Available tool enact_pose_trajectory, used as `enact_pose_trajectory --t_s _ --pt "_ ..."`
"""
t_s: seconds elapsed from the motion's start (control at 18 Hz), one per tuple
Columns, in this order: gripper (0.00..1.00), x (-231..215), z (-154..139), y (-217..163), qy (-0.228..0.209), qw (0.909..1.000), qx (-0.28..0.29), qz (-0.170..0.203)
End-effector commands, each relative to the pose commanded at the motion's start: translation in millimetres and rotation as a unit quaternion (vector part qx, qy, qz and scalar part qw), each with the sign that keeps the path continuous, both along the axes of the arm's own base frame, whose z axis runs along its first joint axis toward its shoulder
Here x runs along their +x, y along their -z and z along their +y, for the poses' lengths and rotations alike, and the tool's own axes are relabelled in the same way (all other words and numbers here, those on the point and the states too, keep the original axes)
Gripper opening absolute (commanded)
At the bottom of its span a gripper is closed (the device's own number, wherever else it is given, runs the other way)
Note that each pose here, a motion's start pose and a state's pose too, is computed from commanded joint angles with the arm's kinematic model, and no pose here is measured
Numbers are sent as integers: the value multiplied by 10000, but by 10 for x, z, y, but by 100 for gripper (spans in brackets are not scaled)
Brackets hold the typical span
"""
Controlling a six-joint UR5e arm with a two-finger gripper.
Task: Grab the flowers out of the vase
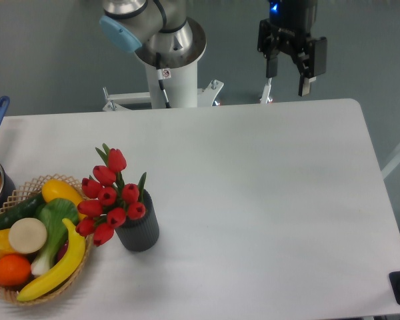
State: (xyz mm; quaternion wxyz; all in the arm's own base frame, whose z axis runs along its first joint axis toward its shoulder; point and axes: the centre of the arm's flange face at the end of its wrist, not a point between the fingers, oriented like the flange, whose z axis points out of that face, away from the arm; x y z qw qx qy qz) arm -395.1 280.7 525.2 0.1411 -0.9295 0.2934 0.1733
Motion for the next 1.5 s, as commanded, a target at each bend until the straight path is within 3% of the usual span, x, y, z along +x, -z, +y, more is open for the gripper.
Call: enact_pose_trajectory --t_s 0.5,0.72,0.89,1.06,1.33,1.5 --pt "100 67 56 102 25 9999 36 -135" --pt "100 218 69 276 -306 9982 456 -247" --pt "100 284 123 355 -714 9917 965 -461" --pt "100 311 160 391 -1082 9859 1079 -686" --pt "100 505 340 656 -1033 9821 1126 -1104" --pt "100 696 484 862 -951 9690 1526 -1694"
